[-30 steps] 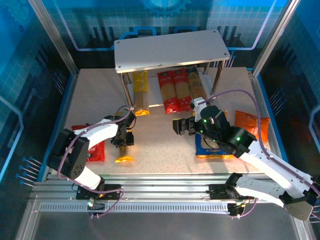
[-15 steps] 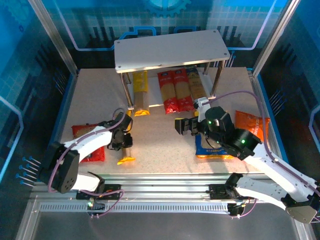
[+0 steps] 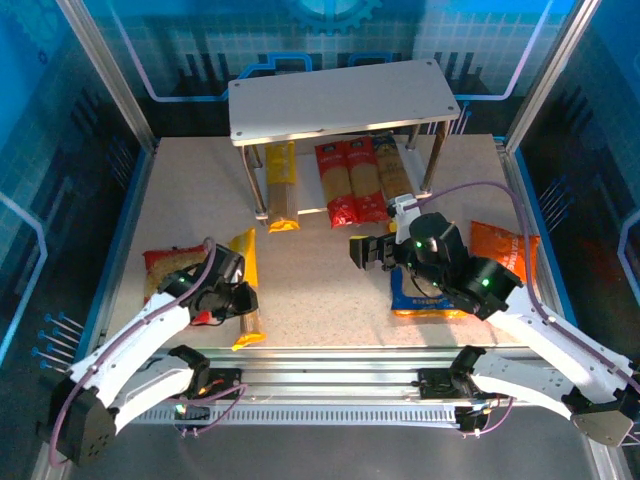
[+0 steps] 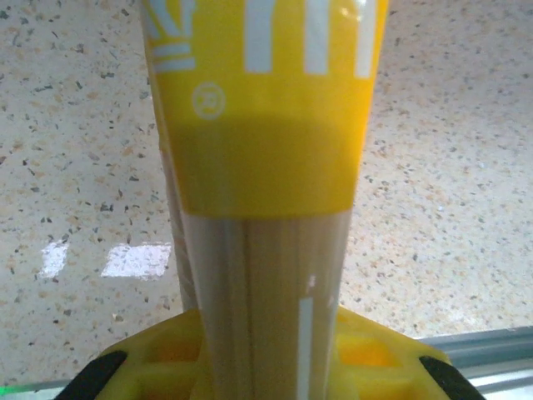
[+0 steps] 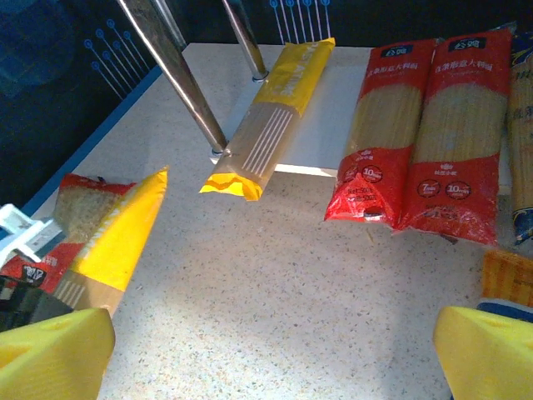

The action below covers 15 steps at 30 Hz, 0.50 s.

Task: Place and organize the pasta boxes and bags onto the shelf

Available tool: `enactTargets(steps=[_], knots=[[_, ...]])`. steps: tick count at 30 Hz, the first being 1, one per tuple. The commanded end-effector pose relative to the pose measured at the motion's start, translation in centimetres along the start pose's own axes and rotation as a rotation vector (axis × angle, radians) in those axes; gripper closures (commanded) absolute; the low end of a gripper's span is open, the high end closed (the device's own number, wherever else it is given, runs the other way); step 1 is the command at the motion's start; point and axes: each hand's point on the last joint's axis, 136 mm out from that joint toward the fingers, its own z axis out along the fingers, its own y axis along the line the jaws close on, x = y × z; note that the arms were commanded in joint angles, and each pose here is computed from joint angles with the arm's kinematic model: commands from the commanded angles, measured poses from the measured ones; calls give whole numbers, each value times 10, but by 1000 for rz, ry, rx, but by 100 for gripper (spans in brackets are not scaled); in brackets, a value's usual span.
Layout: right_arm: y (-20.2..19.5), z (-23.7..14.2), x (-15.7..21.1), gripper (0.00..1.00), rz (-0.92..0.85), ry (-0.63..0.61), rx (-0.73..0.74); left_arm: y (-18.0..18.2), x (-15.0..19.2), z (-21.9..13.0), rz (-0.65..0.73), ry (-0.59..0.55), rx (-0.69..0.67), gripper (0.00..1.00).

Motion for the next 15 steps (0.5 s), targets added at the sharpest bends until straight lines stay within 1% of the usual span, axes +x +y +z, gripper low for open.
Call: enactTargets(steps=[1,6,9,15], knots=[[-7,-5,-15,1,-7,-45,33,-31,-14,-35,24,-76,109,100],[-9,-6,-19,1,-15,-56,50,-53,-13,-63,91,-95,153,100],[-13,-7,-21,1,-26,-58,70,-74,-18,-75,141,-116,195,100],[-25,-13,-26,1,-56,-53,122,-124,-47,-79,231,-181,283,100]])
